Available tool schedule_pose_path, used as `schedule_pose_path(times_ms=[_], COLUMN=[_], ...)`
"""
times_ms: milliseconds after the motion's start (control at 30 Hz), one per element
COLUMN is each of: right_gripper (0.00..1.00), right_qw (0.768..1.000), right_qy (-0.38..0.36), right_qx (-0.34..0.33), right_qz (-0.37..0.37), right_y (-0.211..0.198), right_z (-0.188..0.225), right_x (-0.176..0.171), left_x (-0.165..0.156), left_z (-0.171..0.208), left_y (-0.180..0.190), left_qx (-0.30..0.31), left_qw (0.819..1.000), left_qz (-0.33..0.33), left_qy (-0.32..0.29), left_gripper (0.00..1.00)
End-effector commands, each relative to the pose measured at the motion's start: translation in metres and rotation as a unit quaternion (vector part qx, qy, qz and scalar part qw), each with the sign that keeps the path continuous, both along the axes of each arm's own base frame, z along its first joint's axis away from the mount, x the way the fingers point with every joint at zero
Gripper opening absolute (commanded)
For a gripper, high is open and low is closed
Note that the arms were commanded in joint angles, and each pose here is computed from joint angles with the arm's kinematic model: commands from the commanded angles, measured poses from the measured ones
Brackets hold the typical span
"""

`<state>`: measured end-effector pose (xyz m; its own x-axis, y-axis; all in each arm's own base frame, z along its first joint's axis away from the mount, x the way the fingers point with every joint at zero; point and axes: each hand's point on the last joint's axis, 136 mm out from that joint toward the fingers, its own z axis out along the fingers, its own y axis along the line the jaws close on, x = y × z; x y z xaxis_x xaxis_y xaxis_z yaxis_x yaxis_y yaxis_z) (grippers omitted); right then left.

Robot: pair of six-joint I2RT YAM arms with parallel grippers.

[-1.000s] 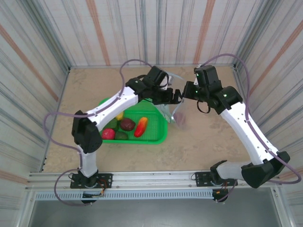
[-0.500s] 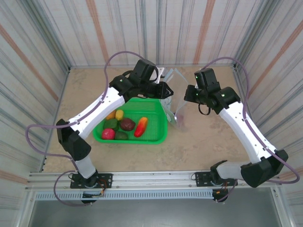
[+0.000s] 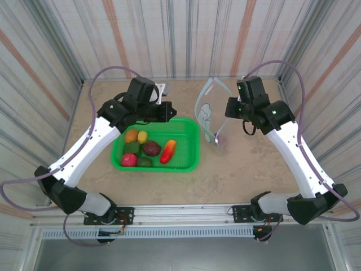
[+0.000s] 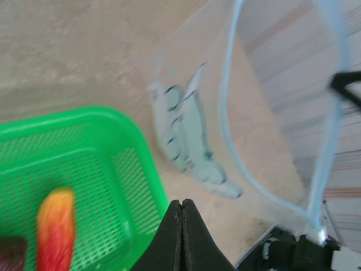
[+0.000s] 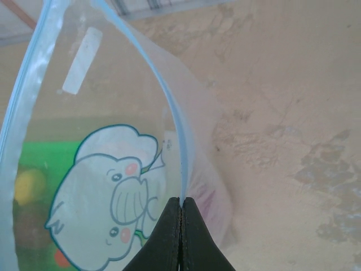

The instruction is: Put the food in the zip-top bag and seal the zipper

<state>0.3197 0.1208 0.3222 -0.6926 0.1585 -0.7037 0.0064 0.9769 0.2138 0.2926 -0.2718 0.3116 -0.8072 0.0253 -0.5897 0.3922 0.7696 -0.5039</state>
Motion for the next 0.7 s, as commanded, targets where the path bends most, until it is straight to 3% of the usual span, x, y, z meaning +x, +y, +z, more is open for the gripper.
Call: schedule_pose_path(times_ms=[0,67,167,267,667], right_gripper=[0.0,0.0,0.0,0.0,0.0], right_qw=[0.999,0.999,0.999,0.999,0.999], right_qy=[-0.004,-0.004,0.001,0.01,0.018], right_qx=[-0.044,-0.048,-0.046,-0.048,-0.039], right_qz=[-0.001,-0.001,0.002,0.003,0.0], right_y=[-0.015,-0.016,-0.015,-0.014,-0.014], right_z=[0.008,0.008,0.002,-0.01,-0.025], right_x=[-0.009,-0.009,-0.01,-0.01,-0.013], left_x=[-0.016,-0.024,-0.032,-0.035,-0.007], left_z=[-0.041,-0.058,-0.087,-0.114,-0.179], left_y=[0.034,0.046,0.054,0.056,0.019], left_qx=[0.076,0.099,0.121,0.155,0.261], left_qw=[0.995,0.991,0.986,0.98,0.958], left_qz=[0.041,0.054,0.062,0.054,-0.018], left_qy=[0.049,0.067,0.093,0.109,0.118], left_gripper=[0.03,0.04,0.14,0.14,0.44])
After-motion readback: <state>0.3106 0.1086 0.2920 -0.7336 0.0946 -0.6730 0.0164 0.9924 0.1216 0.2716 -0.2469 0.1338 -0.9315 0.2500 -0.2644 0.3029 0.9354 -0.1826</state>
